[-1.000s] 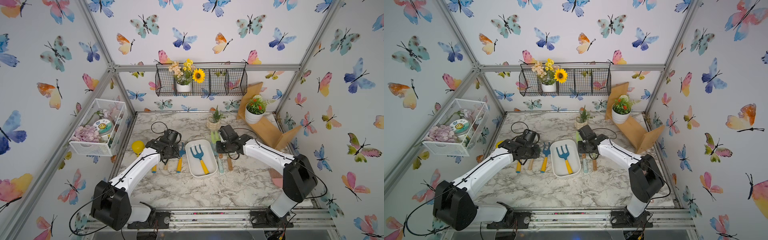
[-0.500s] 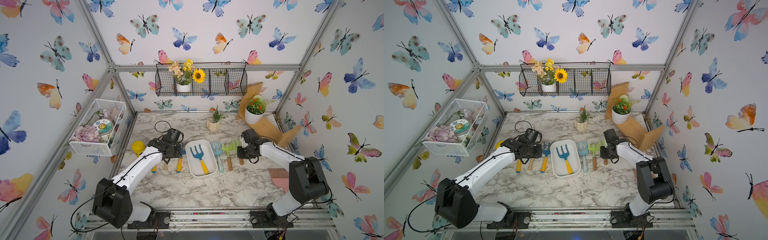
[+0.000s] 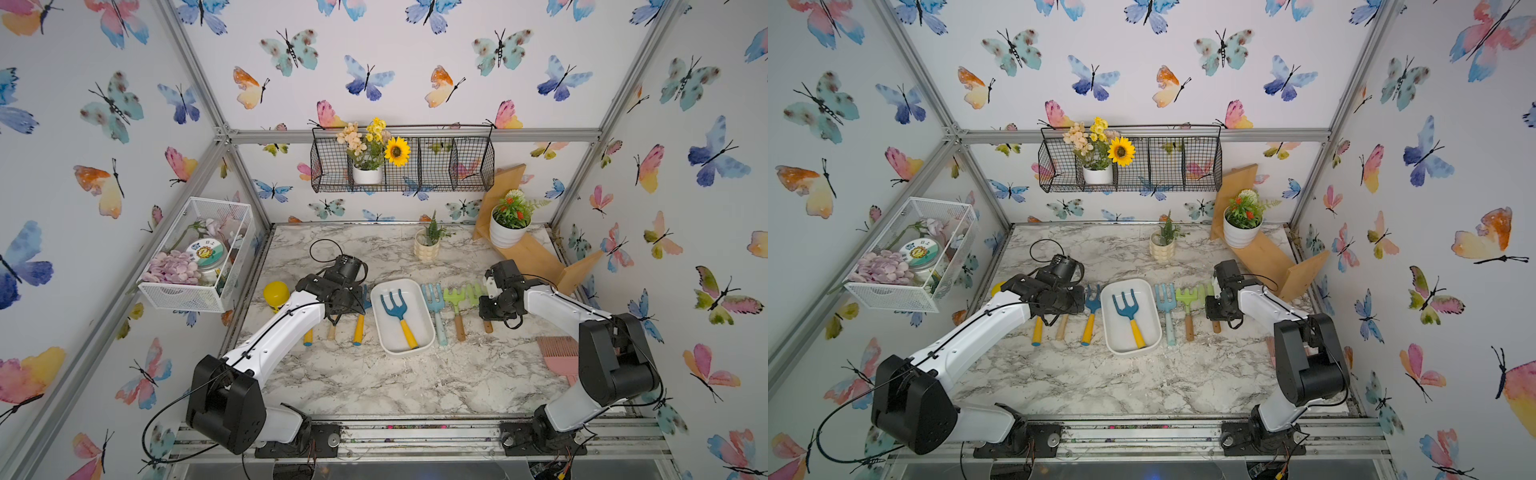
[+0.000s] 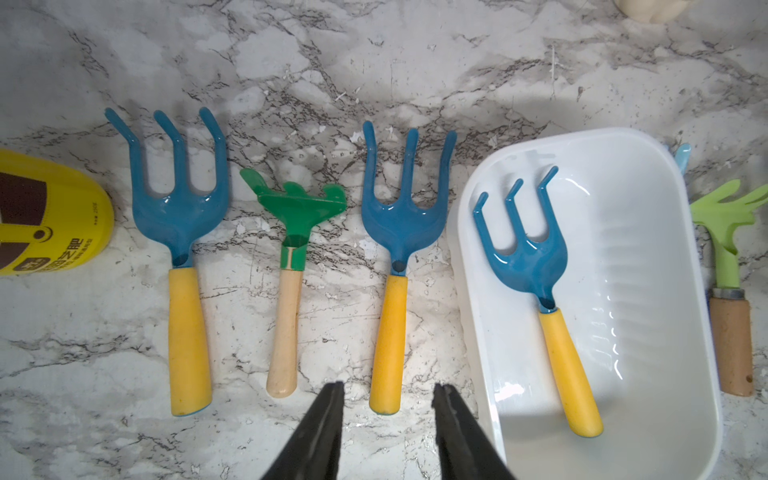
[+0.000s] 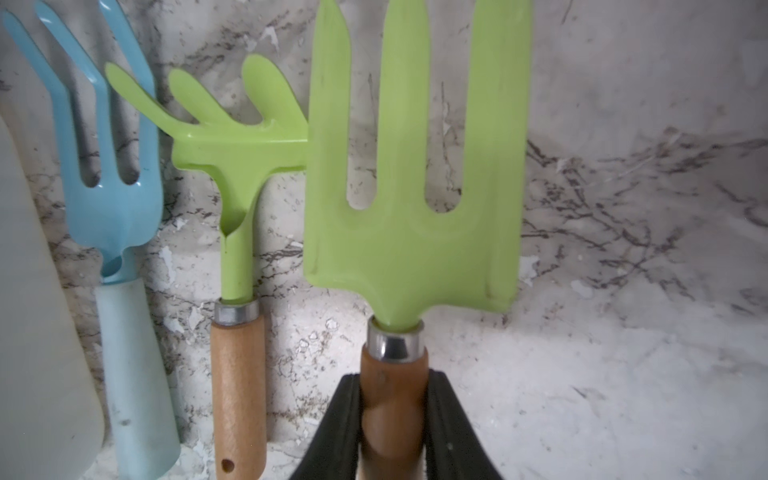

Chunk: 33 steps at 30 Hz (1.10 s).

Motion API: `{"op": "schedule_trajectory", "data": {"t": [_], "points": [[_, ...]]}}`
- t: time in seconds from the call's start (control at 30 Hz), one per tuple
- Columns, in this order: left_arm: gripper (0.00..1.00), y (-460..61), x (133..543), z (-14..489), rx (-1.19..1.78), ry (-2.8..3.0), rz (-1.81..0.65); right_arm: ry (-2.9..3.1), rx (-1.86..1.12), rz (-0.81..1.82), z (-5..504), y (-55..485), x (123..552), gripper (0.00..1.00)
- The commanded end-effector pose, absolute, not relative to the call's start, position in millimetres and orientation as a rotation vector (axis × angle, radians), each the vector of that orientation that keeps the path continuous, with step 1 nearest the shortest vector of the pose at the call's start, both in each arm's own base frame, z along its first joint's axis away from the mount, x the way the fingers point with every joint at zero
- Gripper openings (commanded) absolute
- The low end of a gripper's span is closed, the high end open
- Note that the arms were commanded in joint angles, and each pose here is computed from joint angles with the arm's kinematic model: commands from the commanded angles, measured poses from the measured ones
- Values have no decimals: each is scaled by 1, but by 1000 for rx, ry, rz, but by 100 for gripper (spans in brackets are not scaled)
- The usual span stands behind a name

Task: Take the hand rake out of the storage box
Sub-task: Place the rake at the center of the board.

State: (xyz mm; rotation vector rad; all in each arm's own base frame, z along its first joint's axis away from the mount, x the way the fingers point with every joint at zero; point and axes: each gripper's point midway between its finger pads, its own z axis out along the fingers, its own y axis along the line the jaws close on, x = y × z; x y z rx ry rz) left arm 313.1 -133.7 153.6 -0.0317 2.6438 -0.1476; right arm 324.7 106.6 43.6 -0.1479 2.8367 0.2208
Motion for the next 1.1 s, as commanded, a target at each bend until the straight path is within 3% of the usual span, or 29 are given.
{"op": "schedule_trajectory", "data": {"t": [0.0,0.73,1.07], "points": [[41,-136,312,156,-8,2655,-154,2883,-168,245,32,107,315,26],[41,-131,312,158,-22,2643,-123,2951,-138,247,5,105,303,32],[41,-129,311,158,-23,2643,-114,2941,-119,263,9,107,306,44]]}}
